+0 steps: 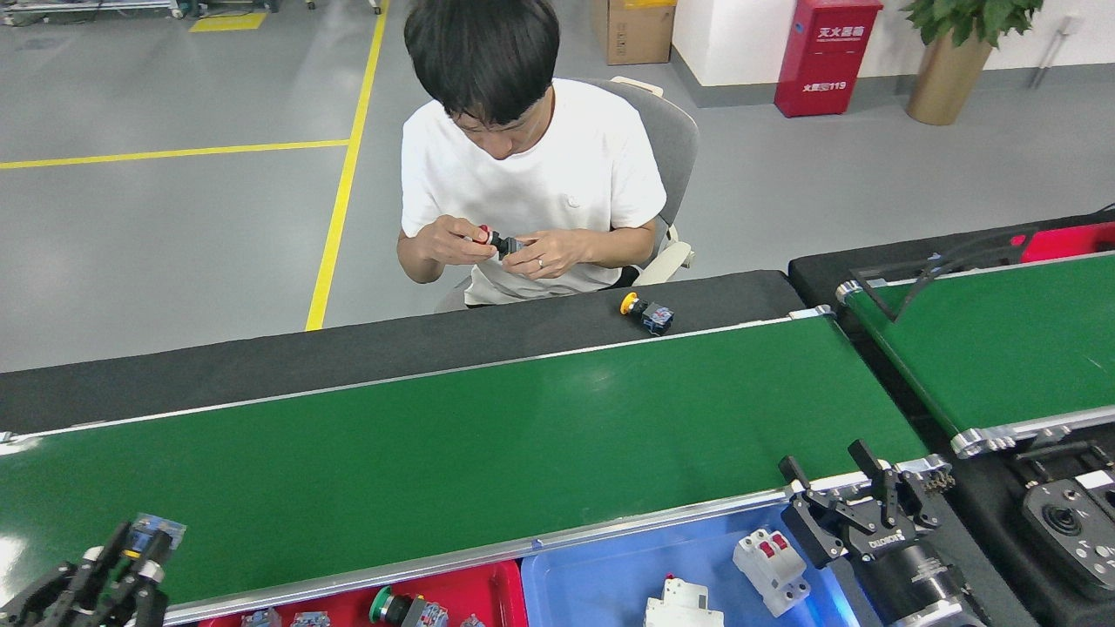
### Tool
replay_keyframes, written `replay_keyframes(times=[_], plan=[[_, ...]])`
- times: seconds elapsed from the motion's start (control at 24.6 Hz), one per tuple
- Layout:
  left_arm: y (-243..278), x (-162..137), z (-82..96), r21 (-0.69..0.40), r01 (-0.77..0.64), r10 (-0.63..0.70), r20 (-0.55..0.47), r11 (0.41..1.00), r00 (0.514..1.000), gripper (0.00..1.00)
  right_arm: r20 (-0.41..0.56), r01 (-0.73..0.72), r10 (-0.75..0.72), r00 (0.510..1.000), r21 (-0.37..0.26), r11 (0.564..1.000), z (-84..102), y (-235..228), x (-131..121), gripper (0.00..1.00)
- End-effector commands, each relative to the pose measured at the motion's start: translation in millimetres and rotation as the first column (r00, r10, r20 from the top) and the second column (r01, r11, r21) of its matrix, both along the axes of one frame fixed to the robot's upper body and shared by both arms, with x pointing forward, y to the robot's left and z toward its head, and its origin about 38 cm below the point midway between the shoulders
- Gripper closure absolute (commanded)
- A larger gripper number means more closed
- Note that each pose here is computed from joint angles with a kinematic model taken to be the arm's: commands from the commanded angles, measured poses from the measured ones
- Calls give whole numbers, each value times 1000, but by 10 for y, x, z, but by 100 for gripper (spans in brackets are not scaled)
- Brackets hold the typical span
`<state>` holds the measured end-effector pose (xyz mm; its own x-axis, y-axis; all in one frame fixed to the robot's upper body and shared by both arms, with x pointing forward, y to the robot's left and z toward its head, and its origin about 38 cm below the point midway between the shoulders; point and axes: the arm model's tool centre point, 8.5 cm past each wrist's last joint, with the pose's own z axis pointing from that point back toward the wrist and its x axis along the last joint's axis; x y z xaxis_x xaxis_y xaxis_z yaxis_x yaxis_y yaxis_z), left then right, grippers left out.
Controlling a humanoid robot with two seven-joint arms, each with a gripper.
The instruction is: Pick switch part from conveyor to tray
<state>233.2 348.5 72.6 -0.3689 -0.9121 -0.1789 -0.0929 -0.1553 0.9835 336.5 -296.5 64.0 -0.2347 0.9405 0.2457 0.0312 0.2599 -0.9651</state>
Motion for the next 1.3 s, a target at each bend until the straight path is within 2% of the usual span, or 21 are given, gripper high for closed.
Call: replay_keyframes(times=[0.0, 0.16, 0.28, 0.41, 0.45, 0.57, 0.65, 0.69, 0.81, 0.89, 0.97, 1.06, 1.18, 1.26], plan=[[-268, 28, -32, 20, 81, -81, -1, 996, 997, 93, 4, 30, -30, 1000, -4, 1000, 19, -138, -86, 1], [-636, 31, -155, 45, 193, -192, -21, 980, 981, 92, -23, 54, -54, 998, 0, 999, -80, -249, -234, 1], [-818, 80, -164, 52, 248, -248, -17, 967, 969, 91, -18, 98, -98, 995, -13, 995, -40, -555, -370, 1], [-1027, 180, -131, 73, 312, -314, 4, 947, 950, 78, -32, 172, -172, 985, 0, 985, -63, -626, -507, 1], [-1057, 185, -130, 72, 321, -322, 5, 944, 947, 71, -40, 186, -186, 982, -5, 983, -72, -621, -493, 1], [-1090, 187, -133, 59, 314, -315, 12, 948, 949, 31, -45, 180, -181, 982, -28, 983, -49, -584, -457, 1], [-1143, 191, -133, 40, 309, -310, 19, 950, 951, 15, -25, 177, -178, 984, -34, 984, 40, -552, -473, 1], [-1144, 194, -130, 37, 305, -306, 22, 952, 952, 0, -33, 198, -199, 979, -42, 979, 27, -571, -516, 1], [-1116, 203, -124, 32, 290, -291, 25, 956, 956, 0, -59, 216, -219, 974, -65, 974, -11, -576, -595, 1], [-1042, 227, -118, 17, 226, -227, 27, 974, 974, 0, -59, 204, -207, 976, -60, 977, -12, -528, -593, 1], [-855, 245, -159, 9, 94, -93, -28, 996, 995, 0, -53, 200, -203, 978, -59, 978, -6, -497, -584, 1], [-603, 240, -171, -5, -45, 45, -68, 999, 997, 0, -46, 195, -198, 979, -60, 979, 16, -483, -571, 1], [-204, 193, -178, -28, -220, 217, -93, 975, 972, 0, -28, 194, -195, 980, -58, 979, 67, -471, -525, 1], [-1, 160, -230, -46, -288, 282, -112, 956, 953, 0, -7, 188, -189, 982, -57, 980, 136, -453, -481, 1]])
